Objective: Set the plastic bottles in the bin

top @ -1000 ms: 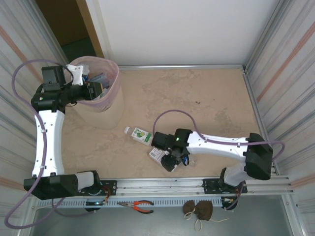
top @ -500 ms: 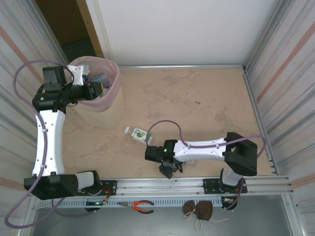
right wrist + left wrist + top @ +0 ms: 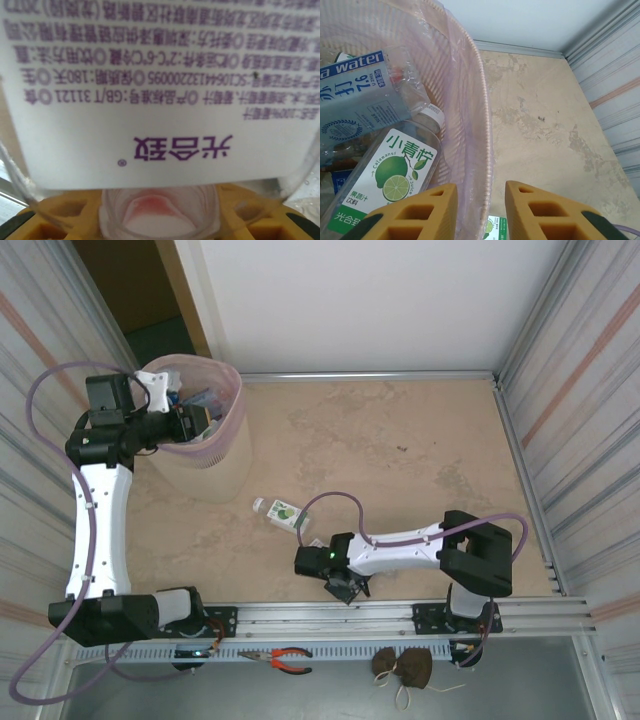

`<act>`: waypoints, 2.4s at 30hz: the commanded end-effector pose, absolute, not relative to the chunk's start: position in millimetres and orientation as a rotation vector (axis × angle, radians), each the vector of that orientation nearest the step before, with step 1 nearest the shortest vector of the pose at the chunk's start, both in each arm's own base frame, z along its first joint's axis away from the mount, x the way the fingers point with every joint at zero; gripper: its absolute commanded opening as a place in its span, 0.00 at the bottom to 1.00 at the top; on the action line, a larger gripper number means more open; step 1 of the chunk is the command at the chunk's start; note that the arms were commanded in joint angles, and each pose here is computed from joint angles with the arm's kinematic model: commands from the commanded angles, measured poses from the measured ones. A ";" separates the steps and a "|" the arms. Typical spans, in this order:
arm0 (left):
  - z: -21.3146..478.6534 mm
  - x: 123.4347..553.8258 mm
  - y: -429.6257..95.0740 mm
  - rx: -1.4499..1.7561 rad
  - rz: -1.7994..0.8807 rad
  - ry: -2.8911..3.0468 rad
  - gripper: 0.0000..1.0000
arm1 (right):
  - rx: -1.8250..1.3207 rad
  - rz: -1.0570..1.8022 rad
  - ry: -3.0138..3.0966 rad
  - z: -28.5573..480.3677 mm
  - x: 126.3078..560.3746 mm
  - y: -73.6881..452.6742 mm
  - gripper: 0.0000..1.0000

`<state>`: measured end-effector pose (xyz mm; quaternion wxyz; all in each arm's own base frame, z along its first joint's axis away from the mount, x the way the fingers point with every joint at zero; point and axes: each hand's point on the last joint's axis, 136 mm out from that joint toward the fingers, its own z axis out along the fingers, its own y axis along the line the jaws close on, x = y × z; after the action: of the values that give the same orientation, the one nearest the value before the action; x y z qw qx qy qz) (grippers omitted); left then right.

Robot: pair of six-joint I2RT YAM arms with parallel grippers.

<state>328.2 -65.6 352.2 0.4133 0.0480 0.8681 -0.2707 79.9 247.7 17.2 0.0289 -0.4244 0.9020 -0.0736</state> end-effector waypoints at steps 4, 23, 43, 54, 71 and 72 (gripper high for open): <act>371.0 320.5 -71.9 0.132 -0.723 2.119 0.33 | -1.254 -0.184 2.746 38.2 81.5 247.4 0.38; 440.0 306.7 -110.2 0.270 -1.075 1.727 0.55 | -0.812 0.632 2.417 221.5 158.8 299.9 0.35; 448.4 298.0 -229.4 0.418 -1.039 1.792 0.83 | -0.520 0.846 2.071 345.6 247.7 294.8 0.32; 432.9 307.0 -289.5 0.463 -0.935 1.846 0.82 | -0.524 0.849 2.084 342.4 249.9 296.6 0.32; 420.6 314.4 -303.3 0.445 -0.950 1.887 0.53 | -0.532 0.811 2.095 335.9 253.1 293.2 0.32; 419.8 314.5 -303.5 0.445 -0.951 1.890 0.51 | -0.533 0.811 2.096 335.7 252.9 293.3 0.32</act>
<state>308.5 -305.1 412.3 0.4574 0.1903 0.7737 -0.3948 251.8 293.6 323.2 0.3877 -0.1992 0.8414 0.3196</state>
